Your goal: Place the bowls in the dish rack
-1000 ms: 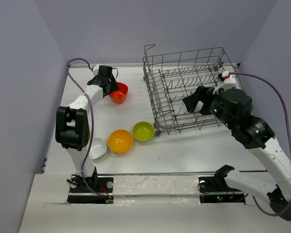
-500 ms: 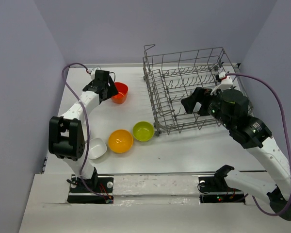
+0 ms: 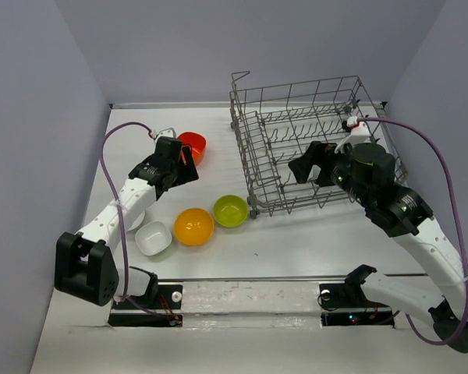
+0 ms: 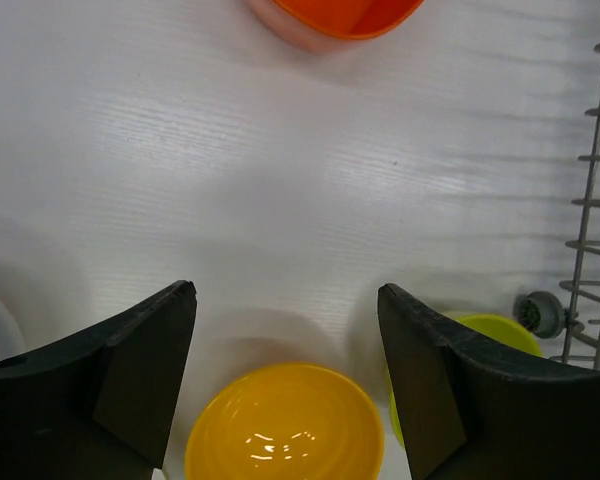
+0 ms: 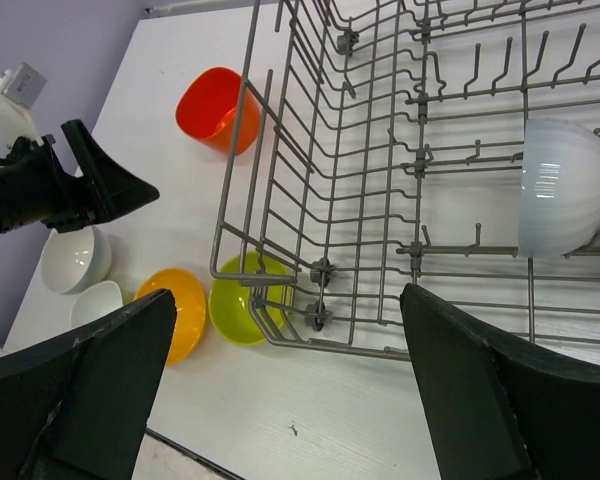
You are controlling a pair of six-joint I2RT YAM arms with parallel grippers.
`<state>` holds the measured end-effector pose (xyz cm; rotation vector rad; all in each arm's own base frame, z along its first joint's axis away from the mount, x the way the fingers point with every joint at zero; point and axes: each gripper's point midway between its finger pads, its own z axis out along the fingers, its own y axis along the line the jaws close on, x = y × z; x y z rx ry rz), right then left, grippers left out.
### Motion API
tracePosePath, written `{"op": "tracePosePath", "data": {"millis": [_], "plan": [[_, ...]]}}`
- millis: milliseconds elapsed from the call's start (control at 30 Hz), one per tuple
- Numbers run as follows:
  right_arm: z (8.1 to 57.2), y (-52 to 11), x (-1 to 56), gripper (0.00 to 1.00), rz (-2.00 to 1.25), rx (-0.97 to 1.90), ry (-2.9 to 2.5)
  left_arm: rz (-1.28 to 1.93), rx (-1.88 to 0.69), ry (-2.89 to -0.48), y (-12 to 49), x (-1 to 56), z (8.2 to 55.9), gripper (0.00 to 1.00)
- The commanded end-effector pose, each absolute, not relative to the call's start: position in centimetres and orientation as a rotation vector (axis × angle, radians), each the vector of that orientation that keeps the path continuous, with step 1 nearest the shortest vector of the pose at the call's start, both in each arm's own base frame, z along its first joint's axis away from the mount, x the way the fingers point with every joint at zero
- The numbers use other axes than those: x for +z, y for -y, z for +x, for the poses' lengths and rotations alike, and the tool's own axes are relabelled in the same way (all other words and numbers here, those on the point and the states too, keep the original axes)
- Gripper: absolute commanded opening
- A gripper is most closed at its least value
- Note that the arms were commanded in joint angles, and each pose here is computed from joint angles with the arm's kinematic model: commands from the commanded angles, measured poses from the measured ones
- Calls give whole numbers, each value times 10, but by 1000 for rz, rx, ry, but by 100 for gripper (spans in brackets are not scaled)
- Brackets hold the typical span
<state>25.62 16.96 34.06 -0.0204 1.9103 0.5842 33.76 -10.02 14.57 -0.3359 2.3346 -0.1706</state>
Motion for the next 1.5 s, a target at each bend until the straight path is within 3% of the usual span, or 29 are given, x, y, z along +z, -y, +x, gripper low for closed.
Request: {"op": "tracePosePath", "data": {"millis": [0,367,833,1467], "plan": [[259,-173,354,99,-32,616,-1850,-222,-62,-2420,90,143,317,82],[258,-180,347,100,-62,636,-1871,-49,6,-2559,88,122,297,81],[257,-184,343,100,-81,651,-1887,56,-225,-2791,119,79,259,80],[256,-182,339,100,-93,641,-1889,36,-268,-2866,121,58,245,80]]}}
